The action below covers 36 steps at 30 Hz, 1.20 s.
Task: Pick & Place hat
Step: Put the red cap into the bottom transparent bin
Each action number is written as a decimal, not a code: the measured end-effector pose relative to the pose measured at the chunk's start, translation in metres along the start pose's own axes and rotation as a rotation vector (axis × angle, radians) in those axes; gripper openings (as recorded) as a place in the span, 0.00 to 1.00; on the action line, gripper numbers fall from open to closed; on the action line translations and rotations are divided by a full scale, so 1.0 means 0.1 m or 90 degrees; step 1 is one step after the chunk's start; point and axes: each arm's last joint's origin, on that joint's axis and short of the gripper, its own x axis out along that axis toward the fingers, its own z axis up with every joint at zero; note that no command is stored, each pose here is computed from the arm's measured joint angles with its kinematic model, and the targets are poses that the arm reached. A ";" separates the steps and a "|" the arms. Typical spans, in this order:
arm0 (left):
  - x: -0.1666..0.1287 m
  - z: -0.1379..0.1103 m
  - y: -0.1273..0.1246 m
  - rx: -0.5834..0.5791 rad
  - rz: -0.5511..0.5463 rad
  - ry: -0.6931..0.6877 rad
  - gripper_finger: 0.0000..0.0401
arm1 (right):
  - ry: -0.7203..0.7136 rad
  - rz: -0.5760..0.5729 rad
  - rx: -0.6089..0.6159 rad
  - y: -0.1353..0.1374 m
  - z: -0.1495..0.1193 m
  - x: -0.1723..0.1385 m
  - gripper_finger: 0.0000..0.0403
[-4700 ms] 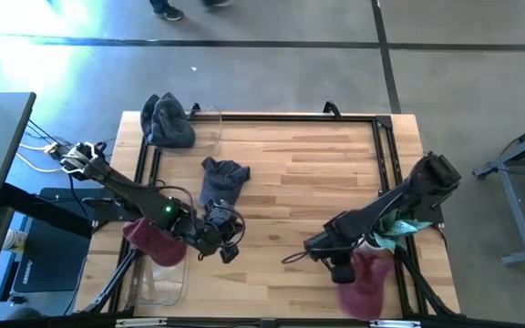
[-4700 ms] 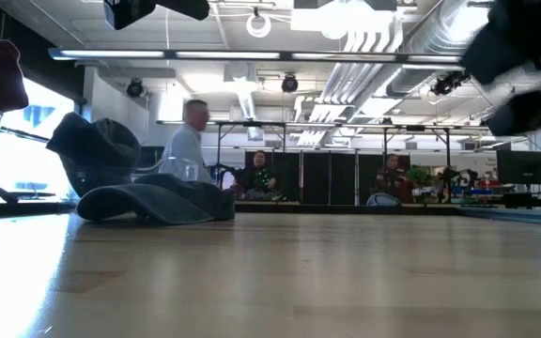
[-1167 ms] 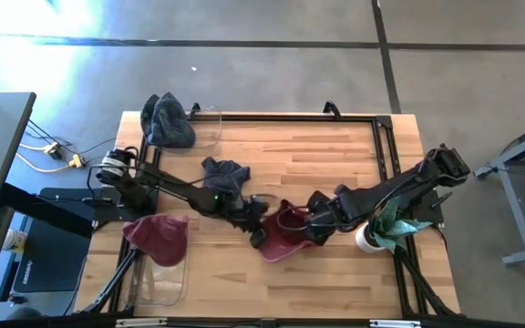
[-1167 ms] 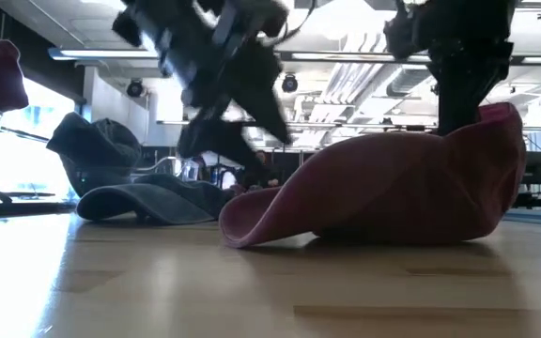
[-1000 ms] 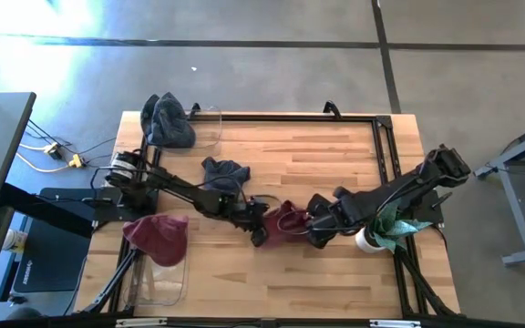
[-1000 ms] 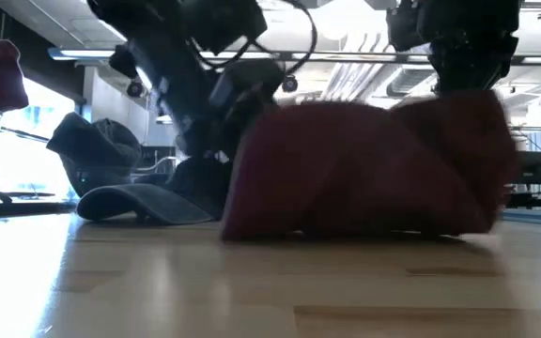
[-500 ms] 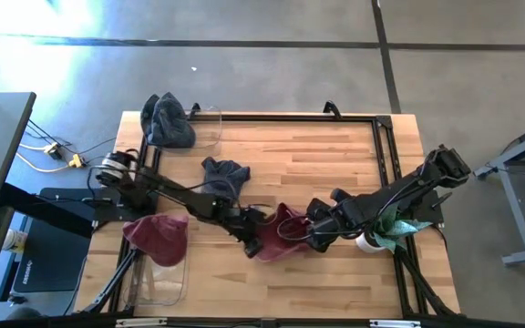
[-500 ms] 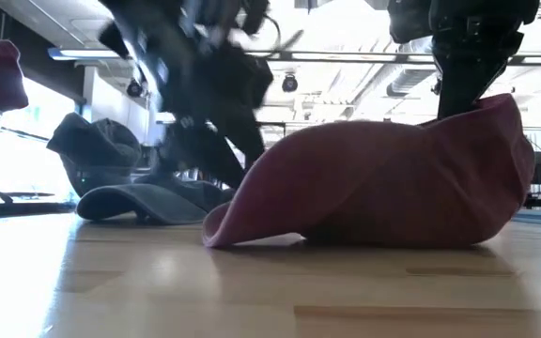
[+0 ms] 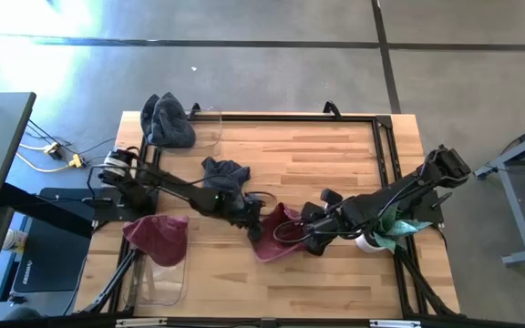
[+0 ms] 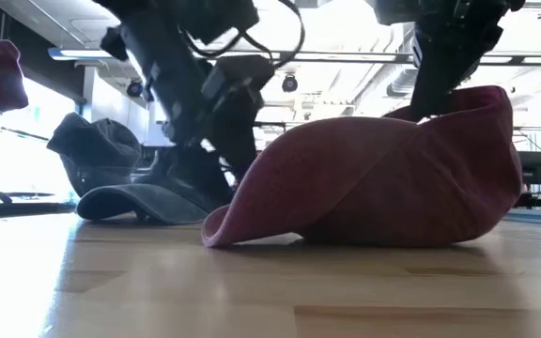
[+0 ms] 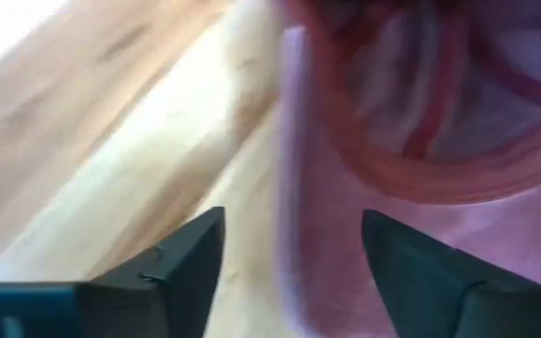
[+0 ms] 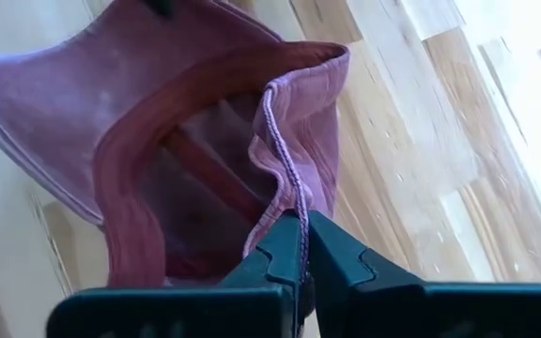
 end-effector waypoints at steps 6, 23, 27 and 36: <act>0.20 0.03 0.06 0.052 -0.030 0.022 0.71 | -0.002 0.009 0.004 0.01 0.01 0.00 0.02; 0.19 -0.25 -0.18 -0.039 -0.102 0.106 0.05 | 0.033 -0.132 0.160 -0.32 -0.05 -0.11 0.02; 0.04 -0.23 -0.33 -0.098 -0.115 0.091 0.01 | 0.069 -0.166 0.153 -0.35 -0.05 0.00 0.07; -0.19 -0.08 -0.59 -0.112 -0.158 0.149 0.01 | 0.115 -0.099 0.224 -0.57 0.17 -0.32 0.38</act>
